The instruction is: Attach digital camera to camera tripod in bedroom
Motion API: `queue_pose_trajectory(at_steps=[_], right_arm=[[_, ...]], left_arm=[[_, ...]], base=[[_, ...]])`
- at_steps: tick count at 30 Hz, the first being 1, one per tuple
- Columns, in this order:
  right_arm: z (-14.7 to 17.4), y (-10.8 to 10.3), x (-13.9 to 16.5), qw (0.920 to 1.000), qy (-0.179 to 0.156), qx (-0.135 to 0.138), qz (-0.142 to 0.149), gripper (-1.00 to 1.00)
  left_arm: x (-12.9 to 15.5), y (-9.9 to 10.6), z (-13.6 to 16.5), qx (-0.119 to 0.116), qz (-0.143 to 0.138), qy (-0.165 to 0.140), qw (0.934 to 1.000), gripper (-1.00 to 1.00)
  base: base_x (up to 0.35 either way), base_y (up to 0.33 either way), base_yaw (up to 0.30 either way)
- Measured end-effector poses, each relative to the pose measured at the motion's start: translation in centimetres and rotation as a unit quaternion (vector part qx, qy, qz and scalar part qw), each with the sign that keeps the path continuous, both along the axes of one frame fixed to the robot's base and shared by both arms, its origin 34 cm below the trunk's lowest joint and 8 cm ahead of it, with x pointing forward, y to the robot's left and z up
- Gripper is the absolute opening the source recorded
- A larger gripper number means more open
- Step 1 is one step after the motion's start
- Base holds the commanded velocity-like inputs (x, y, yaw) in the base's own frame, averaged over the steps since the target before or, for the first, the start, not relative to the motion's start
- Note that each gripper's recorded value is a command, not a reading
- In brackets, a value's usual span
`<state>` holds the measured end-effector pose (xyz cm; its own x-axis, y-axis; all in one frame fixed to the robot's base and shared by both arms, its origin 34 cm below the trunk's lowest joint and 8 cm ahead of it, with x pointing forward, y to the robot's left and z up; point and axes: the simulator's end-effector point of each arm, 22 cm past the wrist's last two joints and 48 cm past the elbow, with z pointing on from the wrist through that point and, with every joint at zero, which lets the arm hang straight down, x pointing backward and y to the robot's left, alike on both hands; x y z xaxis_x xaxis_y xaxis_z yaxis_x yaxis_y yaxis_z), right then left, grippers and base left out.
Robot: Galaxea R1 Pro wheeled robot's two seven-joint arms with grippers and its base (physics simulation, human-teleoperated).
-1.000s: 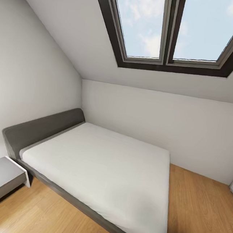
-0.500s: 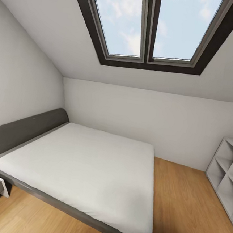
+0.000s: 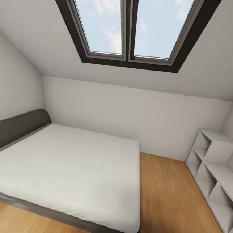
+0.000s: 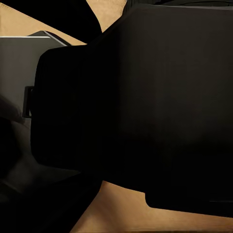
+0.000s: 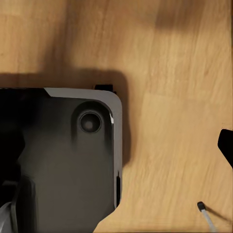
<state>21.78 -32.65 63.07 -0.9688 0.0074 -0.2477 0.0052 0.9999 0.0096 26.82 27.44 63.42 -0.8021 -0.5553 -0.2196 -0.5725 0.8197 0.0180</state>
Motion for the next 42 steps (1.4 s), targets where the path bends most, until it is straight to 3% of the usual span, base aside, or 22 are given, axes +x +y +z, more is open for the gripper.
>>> queue_pose_trajectory(at_steps=[42], right_arm=[[0.0, 0.0, -0.01, 1.0, 0.0, 0.0, 0.0, 1.0]], left_arm=[[0.03, 0.09, 0.03, 0.004, 0.001, -0.001, 1.0, -1.0]], base=[[0.0, 0.0, -0.294]])
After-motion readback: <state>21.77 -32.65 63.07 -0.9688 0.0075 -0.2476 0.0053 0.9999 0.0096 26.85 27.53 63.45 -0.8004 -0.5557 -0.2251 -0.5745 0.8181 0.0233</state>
